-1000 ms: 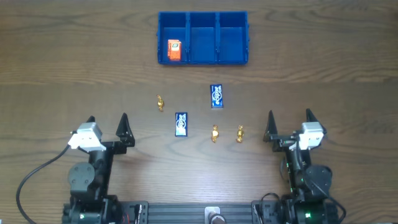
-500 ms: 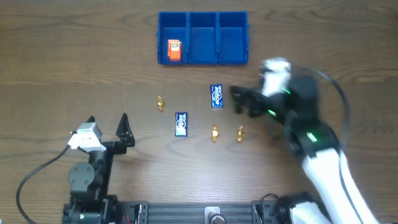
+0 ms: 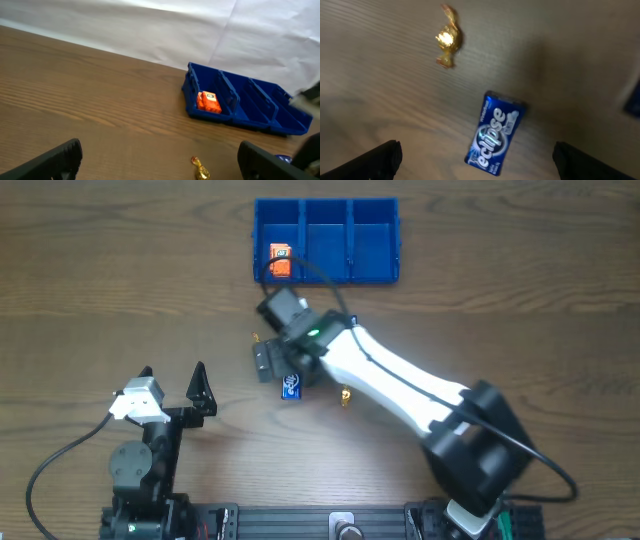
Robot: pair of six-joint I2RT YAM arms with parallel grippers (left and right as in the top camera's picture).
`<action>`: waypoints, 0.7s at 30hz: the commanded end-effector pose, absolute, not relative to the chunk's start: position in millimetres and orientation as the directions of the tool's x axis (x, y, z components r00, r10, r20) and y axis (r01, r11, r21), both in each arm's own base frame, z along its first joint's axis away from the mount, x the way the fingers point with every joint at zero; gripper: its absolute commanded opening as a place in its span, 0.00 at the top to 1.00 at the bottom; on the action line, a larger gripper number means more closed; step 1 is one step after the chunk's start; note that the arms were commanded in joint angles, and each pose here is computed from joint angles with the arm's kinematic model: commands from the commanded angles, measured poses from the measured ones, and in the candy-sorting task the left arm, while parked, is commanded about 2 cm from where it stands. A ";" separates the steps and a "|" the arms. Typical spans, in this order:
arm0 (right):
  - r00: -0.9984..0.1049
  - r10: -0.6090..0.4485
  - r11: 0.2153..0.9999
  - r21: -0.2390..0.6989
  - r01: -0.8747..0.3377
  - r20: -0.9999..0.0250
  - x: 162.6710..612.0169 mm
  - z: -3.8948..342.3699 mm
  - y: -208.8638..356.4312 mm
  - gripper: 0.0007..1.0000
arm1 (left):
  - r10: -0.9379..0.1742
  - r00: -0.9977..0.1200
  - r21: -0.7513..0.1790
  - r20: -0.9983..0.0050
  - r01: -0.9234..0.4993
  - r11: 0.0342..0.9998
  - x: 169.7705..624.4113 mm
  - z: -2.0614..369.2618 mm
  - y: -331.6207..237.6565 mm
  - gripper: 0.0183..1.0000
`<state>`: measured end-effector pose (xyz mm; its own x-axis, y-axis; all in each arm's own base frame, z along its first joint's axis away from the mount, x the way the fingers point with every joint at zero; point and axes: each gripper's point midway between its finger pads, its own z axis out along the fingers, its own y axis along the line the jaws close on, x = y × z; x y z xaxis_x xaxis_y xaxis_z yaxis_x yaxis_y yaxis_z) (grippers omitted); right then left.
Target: Sort Candies Into Trays
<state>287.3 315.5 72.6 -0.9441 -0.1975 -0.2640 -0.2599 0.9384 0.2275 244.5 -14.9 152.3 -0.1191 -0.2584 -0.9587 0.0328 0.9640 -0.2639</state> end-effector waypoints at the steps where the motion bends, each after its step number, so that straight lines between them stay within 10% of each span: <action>1: -0.968 -0.054 0.988 0.127 -0.088 -0.246 291.3 50.4 318.4 0.00 | -0.236 -0.168 -0.243 -0.957 0.028 0.970 243.3 136.2 -15.5 0.00; 13: -0.983 0.002 0.999 0.045 -0.006 -0.185 285.8 6.5 311.8 0.01 | -0.236 -0.168 -0.243 -0.957 0.028 0.970 243.3 136.2 -15.5 0.00; 21: -0.982 -0.004 1.000 0.016 -0.007 -0.190 286.7 1.9 307.3 0.20 | -0.236 -0.168 -0.243 -0.957 0.028 0.970 243.3 136.2 -15.5 0.00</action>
